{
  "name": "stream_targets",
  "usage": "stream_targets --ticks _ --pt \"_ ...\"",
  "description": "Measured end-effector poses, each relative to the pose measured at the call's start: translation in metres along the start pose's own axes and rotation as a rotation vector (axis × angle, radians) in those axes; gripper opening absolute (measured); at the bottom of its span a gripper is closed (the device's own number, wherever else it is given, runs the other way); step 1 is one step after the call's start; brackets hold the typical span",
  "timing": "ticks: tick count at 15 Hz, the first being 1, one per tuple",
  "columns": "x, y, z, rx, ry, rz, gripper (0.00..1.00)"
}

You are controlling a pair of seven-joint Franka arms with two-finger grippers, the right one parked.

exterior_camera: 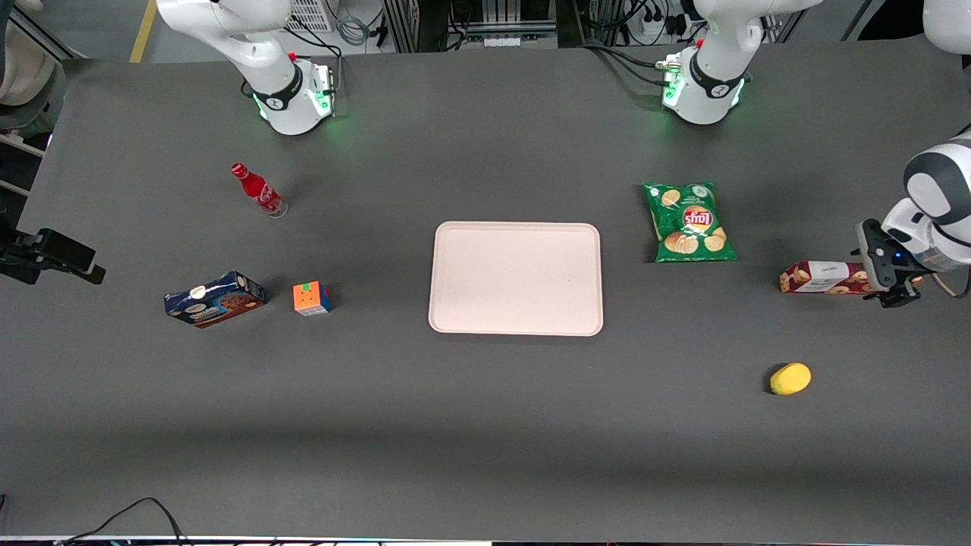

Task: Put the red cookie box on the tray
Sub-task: 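Close the left gripper around the end of the red cookie box, then lift the cookie box and carry it over the white tray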

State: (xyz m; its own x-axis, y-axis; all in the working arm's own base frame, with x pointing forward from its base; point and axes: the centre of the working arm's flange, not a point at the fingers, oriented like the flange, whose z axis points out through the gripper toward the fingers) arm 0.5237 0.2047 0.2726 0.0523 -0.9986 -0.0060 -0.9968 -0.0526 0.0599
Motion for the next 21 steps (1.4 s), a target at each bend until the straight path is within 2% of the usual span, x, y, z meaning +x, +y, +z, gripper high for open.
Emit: stream_targets --ticks 12,14,15,18,21 --pt "-0.022 0.021 0.041 -0.016 -0.012 0.003 1.0" --pt "-0.027 0.025 0.047 -0.025 -0.003 -0.018 1.0" --pt "-0.028 0.026 0.05 -0.026 0.003 -0.027 0.95" --pt "-0.028 0.026 0.054 -0.018 0.003 -0.033 0.59" --pt "-0.027 0.023 0.052 0.001 -0.004 -0.029 0.31"
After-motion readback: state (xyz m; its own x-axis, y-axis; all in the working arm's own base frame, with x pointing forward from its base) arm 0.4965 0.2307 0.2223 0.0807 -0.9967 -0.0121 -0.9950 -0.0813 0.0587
